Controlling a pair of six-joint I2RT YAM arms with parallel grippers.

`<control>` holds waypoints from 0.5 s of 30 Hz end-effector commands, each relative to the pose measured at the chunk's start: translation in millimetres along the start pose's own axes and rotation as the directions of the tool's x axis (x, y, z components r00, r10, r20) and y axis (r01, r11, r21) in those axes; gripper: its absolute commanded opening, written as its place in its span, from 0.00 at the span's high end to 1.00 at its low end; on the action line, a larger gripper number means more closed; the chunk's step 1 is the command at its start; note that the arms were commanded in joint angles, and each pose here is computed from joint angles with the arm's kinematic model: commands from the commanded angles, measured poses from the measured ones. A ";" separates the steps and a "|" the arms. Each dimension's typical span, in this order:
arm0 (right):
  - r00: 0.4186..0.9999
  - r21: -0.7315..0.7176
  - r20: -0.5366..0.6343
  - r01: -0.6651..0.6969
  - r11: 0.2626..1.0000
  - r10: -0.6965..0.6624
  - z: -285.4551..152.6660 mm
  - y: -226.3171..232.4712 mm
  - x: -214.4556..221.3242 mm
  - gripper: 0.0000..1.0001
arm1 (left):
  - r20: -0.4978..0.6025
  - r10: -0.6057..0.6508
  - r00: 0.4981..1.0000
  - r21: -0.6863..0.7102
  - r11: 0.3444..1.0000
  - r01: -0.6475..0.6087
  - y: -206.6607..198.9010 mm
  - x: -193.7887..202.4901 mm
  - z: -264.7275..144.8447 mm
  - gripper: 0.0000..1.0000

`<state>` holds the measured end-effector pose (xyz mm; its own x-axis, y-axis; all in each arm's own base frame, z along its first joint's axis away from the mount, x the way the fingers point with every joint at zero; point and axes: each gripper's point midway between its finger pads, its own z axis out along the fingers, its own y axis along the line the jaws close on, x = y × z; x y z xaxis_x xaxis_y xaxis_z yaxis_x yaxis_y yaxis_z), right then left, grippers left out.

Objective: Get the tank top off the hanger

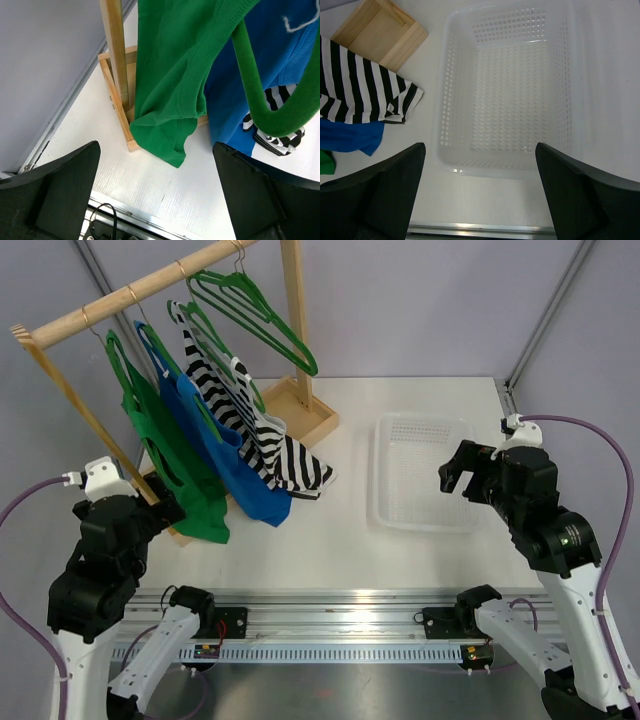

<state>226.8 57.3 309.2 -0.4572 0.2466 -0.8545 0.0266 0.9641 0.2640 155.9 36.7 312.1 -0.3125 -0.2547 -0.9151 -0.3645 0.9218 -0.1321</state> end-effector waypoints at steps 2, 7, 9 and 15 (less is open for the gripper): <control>1.000 -0.073 0.022 -0.011 0.997 0.013 0.3 14.1 -4.3 0.00 | 0.071 -0.038 0.997 0.064 0.997 0.033 -4.0 -19.0 -14.8 0.01; 1.000 -0.143 -0.005 -0.015 0.990 0.014 0.3 25.6 3.7 0.01 | 0.125 -0.085 0.988 0.156 0.986 0.065 -13.5 -36.2 -30.4 0.01; 1.000 -0.148 -0.017 -0.017 0.989 0.014 3.1 26.6 7.0 0.01 | 0.160 -0.119 0.980 0.189 0.978 0.088 -15.6 -51.8 -41.5 0.01; 0.997 -0.208 -0.069 -0.037 0.977 0.023 7.9 38.7 17.9 0.00 | 0.247 -0.166 0.955 0.226 0.968 0.110 -25.9 -111.2 -60.9 0.01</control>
<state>222.9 83.3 295.4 -0.5169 0.2470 -0.8196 -0.0784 0.9398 0.3327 134.5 29.3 396.5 -0.1083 -0.3220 -0.9405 -0.2430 0.9260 -0.2890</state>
